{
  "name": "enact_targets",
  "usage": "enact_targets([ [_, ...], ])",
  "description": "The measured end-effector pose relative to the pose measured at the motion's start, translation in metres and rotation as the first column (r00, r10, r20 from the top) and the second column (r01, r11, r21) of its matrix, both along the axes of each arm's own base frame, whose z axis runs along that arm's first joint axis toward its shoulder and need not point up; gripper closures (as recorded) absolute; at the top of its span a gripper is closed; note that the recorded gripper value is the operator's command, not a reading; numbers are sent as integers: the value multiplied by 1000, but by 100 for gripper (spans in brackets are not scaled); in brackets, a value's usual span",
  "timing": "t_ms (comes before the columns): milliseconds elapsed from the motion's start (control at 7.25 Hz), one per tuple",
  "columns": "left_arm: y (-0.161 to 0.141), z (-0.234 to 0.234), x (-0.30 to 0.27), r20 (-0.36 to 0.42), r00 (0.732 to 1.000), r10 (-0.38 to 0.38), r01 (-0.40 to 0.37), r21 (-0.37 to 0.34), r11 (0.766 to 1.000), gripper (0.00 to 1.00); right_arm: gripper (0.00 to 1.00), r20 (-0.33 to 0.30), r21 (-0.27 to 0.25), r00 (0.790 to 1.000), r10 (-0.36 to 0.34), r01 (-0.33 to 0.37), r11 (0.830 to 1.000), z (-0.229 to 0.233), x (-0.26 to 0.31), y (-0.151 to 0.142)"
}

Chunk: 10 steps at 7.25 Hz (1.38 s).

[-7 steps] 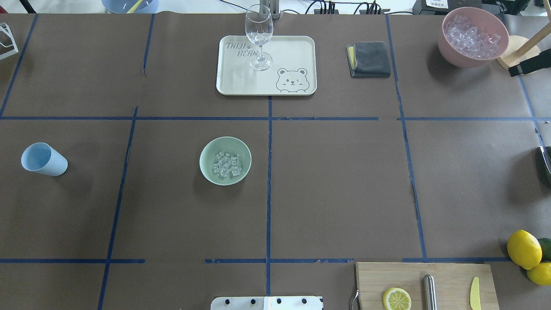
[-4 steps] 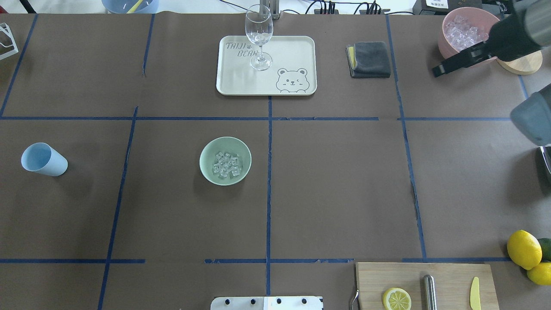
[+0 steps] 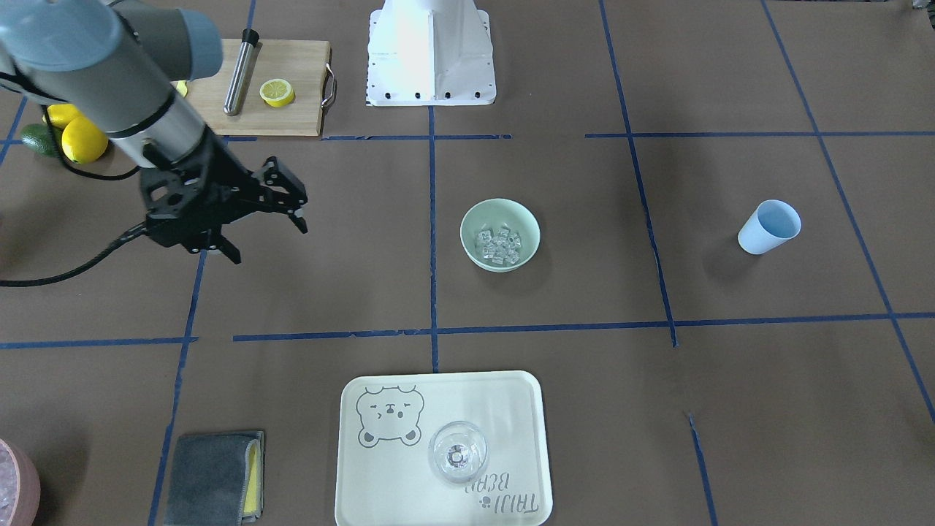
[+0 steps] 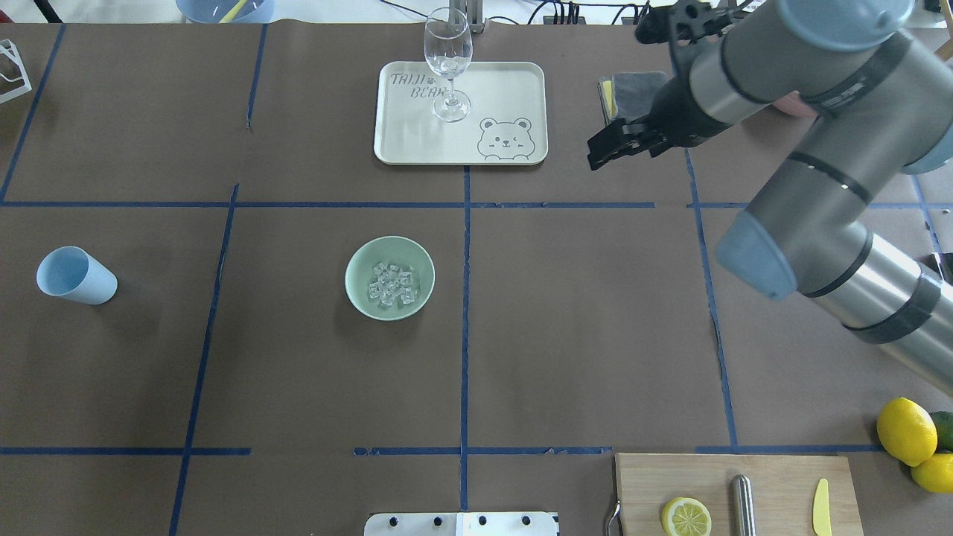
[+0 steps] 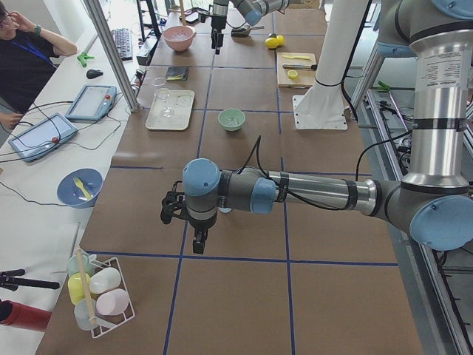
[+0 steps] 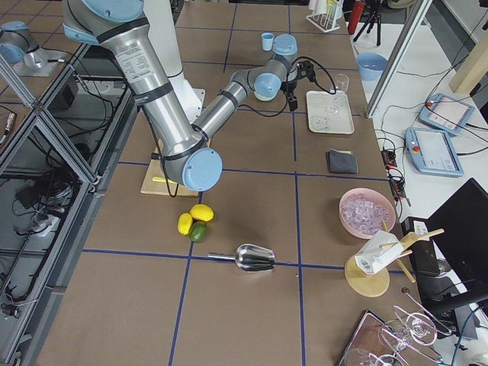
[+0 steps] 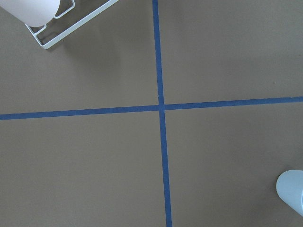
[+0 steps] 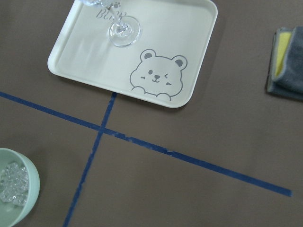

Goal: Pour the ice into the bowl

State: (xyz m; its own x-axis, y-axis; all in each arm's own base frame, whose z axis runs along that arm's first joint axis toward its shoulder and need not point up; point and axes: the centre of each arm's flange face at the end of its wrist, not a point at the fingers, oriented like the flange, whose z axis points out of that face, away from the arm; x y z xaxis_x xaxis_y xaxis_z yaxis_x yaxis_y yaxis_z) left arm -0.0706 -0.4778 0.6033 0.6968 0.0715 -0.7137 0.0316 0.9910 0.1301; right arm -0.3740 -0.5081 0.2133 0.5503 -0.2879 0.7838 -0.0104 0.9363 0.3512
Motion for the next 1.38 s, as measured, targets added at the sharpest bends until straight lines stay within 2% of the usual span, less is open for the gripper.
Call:
enact_targets([
  [276, 0, -1, 0, 0, 1000, 1, -1, 3, 1000, 0, 4, -26, -42, 997, 70, -71, 997, -33, -95, 35],
  [552, 0, -1, 0, 0, 1000, 1, -1, 3, 1000, 0, 6, -65, -75, 992, 108, -113, 991, -59, -182, 47],
  [828, 0, -1, 0, 0, 1000, 1, -1, 2, 1000, 0, 19, -116, -103, 987, 111, -123, 987, -69, -247, 54],
  [1103, 0, -1, 0, 0, 1000, 1, -1, 2, 1000, 0, 48, -140, -114, 985, 99, -115, 987, -63, -275, 62],
  [1241, 0, -1, 0, 0, 1000, 2, -2, 3, 1000, 0, 67, -144, -121, 985, 97, -115, 986, -59, -280, 64],
  [1379, 0, -1, 1, 0, 1000, 2, -2, 4, 1000, 0, 100, -144, -126, 985, 95, -113, 986, -58, -282, 65],
])
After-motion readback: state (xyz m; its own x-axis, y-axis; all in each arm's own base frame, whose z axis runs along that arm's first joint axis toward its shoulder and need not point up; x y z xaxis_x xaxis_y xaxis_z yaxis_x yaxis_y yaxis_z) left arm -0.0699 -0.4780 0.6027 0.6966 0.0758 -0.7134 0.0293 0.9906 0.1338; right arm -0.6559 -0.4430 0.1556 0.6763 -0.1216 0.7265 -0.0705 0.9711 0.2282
